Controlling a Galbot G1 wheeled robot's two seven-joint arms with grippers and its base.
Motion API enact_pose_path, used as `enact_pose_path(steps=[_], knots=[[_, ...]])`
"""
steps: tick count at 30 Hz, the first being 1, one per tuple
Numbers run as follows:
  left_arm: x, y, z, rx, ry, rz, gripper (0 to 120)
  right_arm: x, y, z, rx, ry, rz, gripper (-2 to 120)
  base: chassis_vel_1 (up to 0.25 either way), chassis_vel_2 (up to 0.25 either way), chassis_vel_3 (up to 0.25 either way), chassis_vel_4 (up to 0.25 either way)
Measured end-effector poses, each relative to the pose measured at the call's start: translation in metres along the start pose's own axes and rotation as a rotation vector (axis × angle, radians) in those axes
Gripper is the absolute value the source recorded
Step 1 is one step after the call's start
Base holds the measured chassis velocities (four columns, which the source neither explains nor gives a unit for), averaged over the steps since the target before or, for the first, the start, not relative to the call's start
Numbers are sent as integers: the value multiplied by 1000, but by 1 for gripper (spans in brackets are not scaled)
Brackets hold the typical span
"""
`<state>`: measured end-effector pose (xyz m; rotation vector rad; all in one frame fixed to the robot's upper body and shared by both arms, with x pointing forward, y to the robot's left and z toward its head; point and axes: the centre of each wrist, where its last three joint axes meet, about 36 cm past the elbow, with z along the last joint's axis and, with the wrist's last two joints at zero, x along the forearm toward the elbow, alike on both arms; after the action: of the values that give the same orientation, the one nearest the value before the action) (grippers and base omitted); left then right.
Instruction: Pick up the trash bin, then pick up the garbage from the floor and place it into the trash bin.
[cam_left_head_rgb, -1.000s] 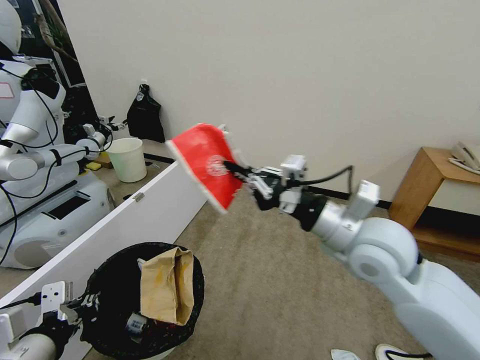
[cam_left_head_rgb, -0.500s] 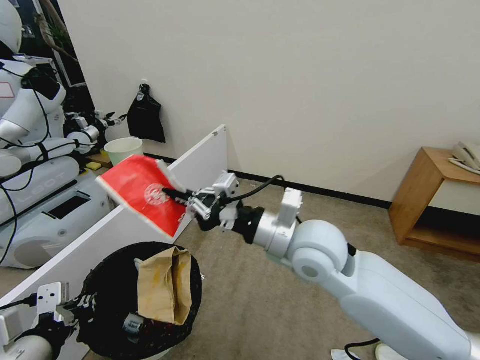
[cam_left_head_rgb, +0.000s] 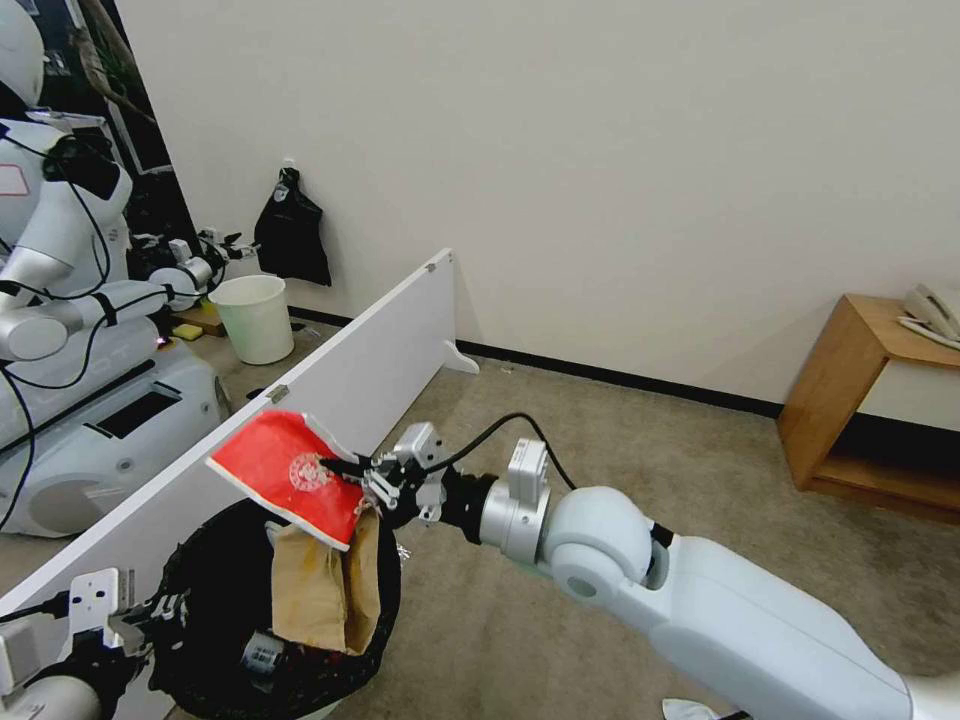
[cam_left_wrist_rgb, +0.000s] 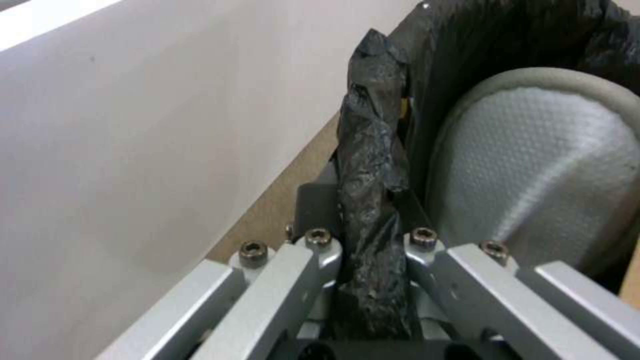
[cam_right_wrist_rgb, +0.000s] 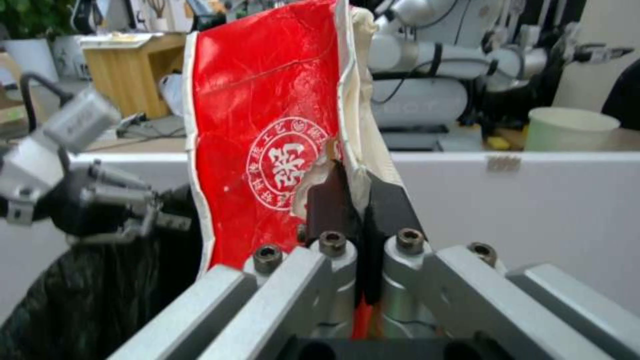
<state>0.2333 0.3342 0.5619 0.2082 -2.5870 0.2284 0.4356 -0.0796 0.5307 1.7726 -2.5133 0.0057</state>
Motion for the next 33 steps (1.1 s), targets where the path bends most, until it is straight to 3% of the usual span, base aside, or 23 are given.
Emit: enact_pose_path(steps=[11, 33], knots=[[0, 0, 0, 4, 2, 1, 4, -19, 4, 40, -5, 82, -8, 0, 0, 0, 0, 0], [-1, -1, 0, 11, 3, 10, 4, -45, 22, 51, -14, 105, -70, 0, 0, 0, 0, 0]])
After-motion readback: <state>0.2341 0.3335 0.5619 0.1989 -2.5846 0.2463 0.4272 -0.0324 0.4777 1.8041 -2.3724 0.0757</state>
